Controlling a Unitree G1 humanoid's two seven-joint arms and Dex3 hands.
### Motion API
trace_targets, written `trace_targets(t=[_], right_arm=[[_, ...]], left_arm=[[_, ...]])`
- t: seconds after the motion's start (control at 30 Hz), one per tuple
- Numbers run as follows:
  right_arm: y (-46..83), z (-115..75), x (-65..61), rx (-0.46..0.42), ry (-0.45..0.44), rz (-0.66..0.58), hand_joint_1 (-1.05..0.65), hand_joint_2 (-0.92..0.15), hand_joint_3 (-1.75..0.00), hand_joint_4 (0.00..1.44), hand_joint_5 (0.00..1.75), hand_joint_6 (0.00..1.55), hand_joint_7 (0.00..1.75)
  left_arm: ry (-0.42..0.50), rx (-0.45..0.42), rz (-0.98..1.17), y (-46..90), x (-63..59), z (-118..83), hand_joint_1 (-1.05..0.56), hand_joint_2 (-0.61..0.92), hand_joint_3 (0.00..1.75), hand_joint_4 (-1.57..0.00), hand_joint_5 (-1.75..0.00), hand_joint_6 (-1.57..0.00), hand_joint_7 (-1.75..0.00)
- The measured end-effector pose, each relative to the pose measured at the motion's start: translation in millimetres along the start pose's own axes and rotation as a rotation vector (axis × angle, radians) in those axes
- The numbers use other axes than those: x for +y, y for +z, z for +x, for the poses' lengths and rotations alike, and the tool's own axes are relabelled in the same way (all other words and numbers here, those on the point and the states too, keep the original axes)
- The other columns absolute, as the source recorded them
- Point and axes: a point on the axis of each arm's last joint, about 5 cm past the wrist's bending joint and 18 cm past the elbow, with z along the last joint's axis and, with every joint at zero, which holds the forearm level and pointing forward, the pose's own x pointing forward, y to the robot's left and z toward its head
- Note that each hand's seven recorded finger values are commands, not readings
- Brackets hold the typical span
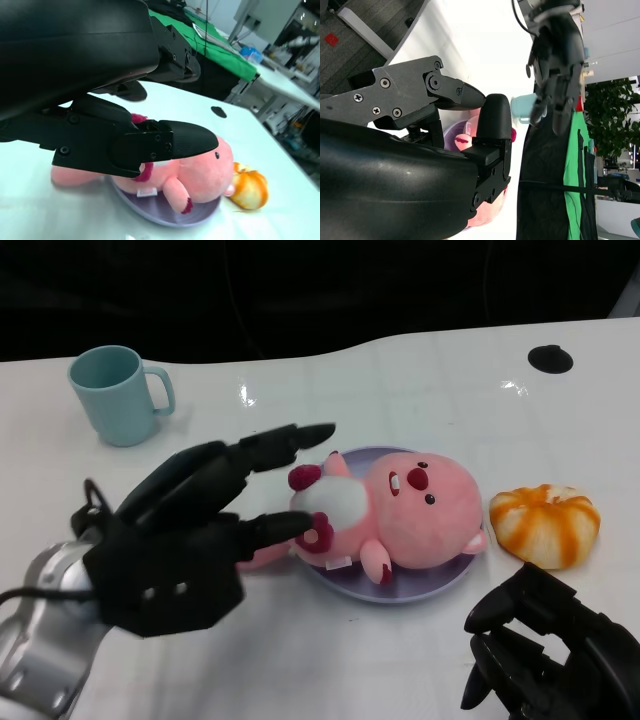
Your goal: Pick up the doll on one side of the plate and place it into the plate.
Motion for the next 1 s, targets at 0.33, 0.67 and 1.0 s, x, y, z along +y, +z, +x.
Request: trace_targets(t=[0.33, 0.67, 1.0], right_arm=[[0.2, 0.7, -0.4, 0.001, 0.002, 0.005, -0.33, -0.92, -0.61, 0.53, 1.75, 0.41, 1.63], [1.0, 2.7, -0.1, 0.000, 0.007, 0.005, -0.34, -0.92, -0.60, 0.52, 1.75, 0.41, 1.63], [0.9, 3.0, 0.3, 0.002, 0.008, 0.008, -0.34, -0.92, -0.60, 0.53, 1.75, 0.41, 1.64]], left_arm=[[0.151, 0.013, -0.316, -11.4, -8.8, -40.7, -0.12, 0.65, 0.79, -0.50, -1.26, -0.69, -0.68], [0.205, 0.126, -0.609, -8.6, -17.4, -70.3, -0.10, 0.61, 1.06, -0.76, -1.48, -0.79, -1.20], [0.212, 0.234, -0.724, 4.5, -21.0, -87.1, -0.07, 0.48, 1.31, -0.83, -1.72, -0.82, -1.45]])
